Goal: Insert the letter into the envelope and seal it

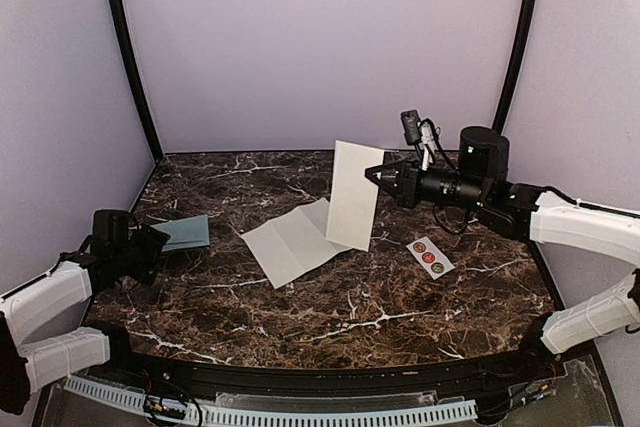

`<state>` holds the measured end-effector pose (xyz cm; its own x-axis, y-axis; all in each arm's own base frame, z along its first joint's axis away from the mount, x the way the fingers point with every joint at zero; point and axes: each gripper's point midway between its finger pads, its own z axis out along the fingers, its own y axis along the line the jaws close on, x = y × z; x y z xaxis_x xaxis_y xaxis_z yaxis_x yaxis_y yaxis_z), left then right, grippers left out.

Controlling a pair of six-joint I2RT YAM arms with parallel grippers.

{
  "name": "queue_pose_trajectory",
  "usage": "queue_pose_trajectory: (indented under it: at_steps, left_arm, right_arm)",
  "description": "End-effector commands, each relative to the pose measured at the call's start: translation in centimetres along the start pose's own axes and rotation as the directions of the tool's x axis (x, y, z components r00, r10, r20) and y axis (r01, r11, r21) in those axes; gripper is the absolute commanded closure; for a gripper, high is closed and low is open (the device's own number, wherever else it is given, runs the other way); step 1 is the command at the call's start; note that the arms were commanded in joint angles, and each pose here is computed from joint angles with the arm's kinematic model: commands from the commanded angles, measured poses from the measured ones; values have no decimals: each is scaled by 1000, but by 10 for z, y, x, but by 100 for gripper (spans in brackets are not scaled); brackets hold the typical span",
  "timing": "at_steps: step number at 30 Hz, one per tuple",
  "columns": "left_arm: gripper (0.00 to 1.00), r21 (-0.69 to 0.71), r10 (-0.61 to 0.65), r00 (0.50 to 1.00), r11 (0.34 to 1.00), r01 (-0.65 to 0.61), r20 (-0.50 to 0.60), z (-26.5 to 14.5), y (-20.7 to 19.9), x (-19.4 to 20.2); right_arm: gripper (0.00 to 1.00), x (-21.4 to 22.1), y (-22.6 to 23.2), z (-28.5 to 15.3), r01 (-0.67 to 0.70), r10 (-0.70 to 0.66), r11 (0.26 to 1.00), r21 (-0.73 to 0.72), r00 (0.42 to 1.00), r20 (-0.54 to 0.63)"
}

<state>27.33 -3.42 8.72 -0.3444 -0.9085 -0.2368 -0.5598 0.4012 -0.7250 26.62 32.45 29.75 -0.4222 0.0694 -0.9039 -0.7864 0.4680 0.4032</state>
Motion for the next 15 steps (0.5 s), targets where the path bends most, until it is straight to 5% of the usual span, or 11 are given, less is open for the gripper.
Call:
queue_pose_trajectory:
  at_steps: [1, 15]
  left_arm:
    - [18, -54, -45, 999, 997, 46, 25, 8, 23, -11]
    - [46, -74, -14, 1000, 997, 14, 9, 35, 32, -25]
  right_arm:
    - [100, -10, 1, -4, 21, -21, 1000, -3, 999, 43]
    - [100, -6, -2, 4, 5, -5, 1000, -5, 1000, 27]
